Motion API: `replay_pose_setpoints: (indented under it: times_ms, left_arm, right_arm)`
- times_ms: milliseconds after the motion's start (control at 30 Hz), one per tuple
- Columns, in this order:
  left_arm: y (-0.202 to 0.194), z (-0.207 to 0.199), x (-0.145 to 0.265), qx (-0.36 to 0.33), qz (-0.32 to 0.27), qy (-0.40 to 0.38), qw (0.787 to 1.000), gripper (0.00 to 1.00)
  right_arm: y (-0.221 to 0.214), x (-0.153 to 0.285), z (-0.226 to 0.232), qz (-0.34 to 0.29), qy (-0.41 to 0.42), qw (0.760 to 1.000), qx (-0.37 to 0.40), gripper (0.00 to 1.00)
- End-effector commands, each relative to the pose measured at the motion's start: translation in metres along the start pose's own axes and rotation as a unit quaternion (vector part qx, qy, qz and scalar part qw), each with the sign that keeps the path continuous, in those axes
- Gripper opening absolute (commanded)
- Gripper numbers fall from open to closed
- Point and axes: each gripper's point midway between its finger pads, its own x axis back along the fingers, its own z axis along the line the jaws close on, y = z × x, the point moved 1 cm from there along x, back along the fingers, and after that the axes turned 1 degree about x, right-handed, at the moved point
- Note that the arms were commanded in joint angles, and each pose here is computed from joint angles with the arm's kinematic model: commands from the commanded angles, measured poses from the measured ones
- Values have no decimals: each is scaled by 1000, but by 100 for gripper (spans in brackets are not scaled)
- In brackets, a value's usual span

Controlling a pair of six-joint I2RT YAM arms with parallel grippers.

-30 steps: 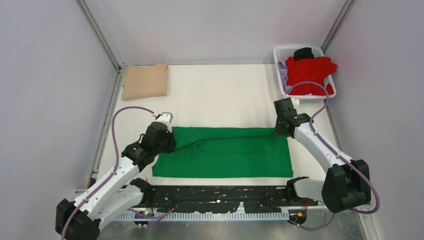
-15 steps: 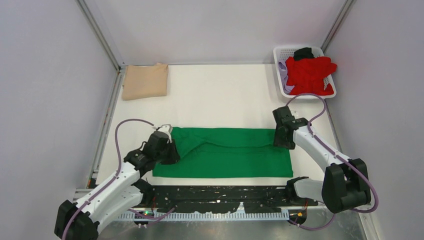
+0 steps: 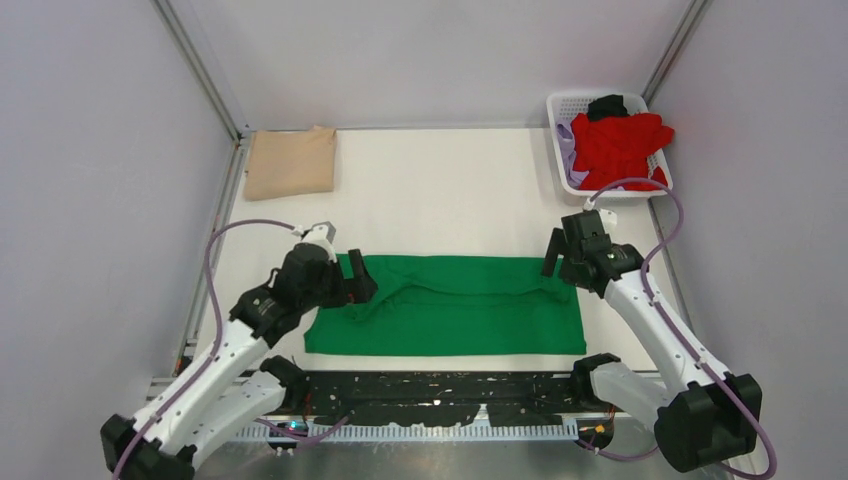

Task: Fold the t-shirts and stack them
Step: Fold the other side of the tshirt into a rectangle

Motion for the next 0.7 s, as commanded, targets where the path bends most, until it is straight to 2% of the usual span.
replay_pose_setpoints:
  times_ms: [0,133,300,500,667]
  left_arm:
    - [38,-18,-37,-44,-11,13,999,100]
    - [39,-29,-74,-70,60,29,995,100]
    - [20,-32,-110,-80,133,25,988,99]
    - [-8,-27,-131,-68,181,15,981,99]
    - [-29,-36,-129,-54,219,-28,974,99]
  right_arm:
    - [41,13,44,-85,126,988,-24,95]
    - [44,12,72,-82,197,977,-28,95]
    - [38,2,75,-60,194,979,-20,95]
    - [35,-1,68,-62,180,981,-19,95]
    - [38,7,67,-71,187,980,-20,95]
